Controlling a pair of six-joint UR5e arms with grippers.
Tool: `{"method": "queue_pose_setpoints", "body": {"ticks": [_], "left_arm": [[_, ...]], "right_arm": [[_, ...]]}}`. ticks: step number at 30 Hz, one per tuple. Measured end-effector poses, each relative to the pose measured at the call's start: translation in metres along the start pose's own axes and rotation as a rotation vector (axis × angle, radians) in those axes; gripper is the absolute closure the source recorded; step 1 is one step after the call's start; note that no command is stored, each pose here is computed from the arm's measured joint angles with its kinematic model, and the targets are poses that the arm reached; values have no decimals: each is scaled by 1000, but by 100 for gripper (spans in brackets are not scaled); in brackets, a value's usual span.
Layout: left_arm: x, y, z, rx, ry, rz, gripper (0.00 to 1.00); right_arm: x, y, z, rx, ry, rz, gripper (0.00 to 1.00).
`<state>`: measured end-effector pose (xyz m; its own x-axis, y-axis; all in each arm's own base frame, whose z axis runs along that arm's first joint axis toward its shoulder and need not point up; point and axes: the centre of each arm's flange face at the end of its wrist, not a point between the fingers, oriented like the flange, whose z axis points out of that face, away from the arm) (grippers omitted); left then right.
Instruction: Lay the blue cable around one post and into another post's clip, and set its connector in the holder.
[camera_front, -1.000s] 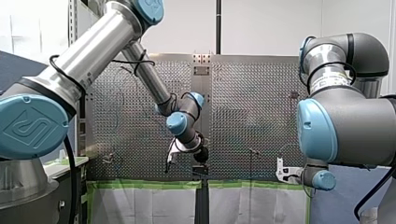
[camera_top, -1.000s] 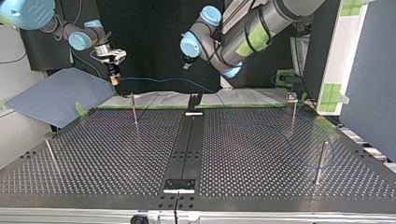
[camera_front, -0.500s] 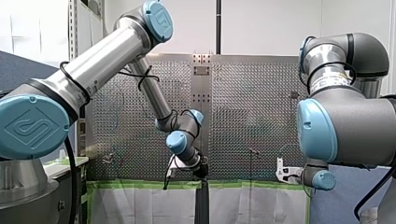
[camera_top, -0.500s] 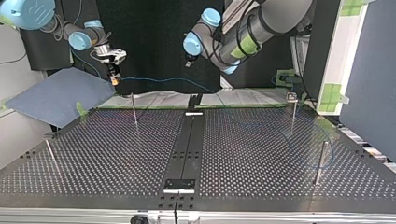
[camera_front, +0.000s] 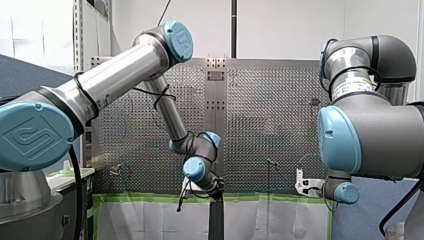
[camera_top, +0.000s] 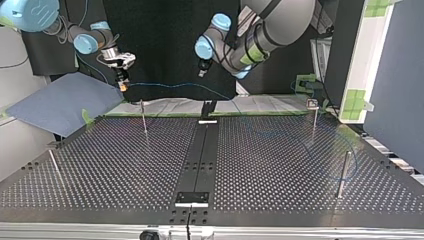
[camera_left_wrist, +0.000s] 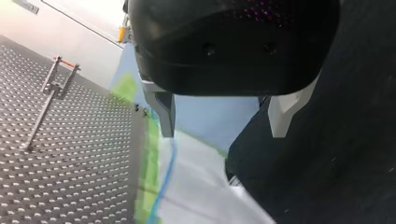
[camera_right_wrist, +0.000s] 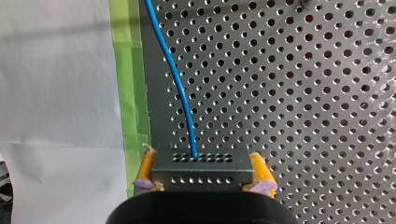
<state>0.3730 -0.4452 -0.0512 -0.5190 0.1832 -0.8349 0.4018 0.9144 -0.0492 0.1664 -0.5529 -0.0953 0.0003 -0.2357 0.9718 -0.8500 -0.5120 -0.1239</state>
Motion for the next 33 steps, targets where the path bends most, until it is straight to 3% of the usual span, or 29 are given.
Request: {"method": "queue_pose_setpoints", "body": {"ticks": [5, 12, 17, 27, 33], "left_arm": [[-36, -10, 11, 3, -113, 17, 0], [-77, -18, 6, 10, -235, -14, 0], [-71, -15, 1, 6, -255, -26, 0], [-40, -6, -9, 17, -253, -82, 0], [-19, -6, -4, 27, -255, -88, 0]], "right_arm": [[0, 0, 0, 0, 1, 1, 100], [1, 1, 1, -1, 1, -1, 100], [1, 1, 1, -1, 0, -1, 100], [0, -1, 2, 3, -3, -1, 100], [0, -2, 2, 4, -4, 0, 100]]}}
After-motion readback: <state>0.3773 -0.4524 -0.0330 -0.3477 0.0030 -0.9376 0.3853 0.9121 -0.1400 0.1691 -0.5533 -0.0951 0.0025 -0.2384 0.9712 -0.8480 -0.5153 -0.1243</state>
